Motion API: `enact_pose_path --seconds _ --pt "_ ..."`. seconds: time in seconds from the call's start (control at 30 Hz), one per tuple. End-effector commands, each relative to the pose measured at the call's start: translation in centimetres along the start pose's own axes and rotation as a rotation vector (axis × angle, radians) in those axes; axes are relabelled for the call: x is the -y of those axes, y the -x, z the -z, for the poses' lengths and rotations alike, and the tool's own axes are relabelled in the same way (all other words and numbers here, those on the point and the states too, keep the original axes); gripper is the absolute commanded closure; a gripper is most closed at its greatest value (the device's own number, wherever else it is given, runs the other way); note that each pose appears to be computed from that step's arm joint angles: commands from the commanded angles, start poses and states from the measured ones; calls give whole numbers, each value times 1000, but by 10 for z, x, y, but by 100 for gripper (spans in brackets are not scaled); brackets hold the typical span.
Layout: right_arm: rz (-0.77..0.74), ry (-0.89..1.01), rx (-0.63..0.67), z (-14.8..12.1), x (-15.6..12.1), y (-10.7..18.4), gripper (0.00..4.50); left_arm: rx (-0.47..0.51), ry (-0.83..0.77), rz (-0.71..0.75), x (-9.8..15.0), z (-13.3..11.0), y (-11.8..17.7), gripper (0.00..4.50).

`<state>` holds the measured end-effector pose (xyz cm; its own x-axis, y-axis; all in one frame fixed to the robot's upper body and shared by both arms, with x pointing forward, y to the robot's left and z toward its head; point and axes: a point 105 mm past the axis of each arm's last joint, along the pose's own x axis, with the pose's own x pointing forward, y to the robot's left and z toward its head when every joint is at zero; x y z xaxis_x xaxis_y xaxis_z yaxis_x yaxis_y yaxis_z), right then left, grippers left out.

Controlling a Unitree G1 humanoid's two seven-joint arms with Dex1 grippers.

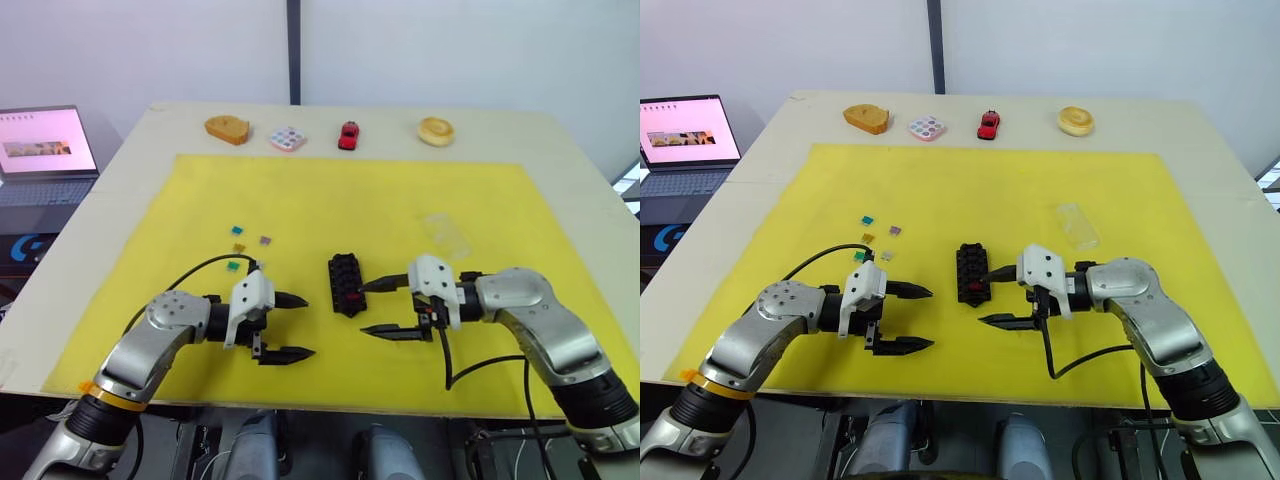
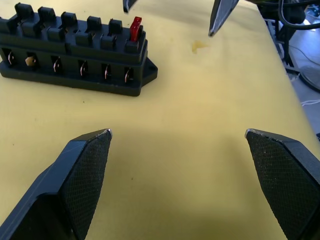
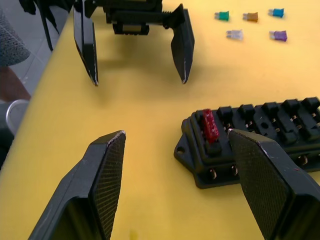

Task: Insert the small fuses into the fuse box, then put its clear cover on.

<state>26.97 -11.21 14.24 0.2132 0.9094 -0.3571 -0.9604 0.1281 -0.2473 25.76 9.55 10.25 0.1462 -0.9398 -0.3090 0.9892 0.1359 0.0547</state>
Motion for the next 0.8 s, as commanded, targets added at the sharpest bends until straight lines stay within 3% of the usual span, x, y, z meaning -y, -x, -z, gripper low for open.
enact_pose_path --seconds 0.03,0.1,0.23,0.4,0.8 --pt "42 26 71 -20 8 3 106 21 -46 -24 -8 -10 4 0" --pt "38 0 98 -25 8 1 106 32 -44 -37 -11 -12 5 0" --pt "33 -28 137 -32 9 -5 214 42 -48 -53 -18 -16 7 0" --pt "33 -55 137 -26 10 -10 435 56 -43 -55 -18 -18 7 0" --pt "37 -72 103 -11 10 -15 448 79 -34 -80 -18 -19 6 0"
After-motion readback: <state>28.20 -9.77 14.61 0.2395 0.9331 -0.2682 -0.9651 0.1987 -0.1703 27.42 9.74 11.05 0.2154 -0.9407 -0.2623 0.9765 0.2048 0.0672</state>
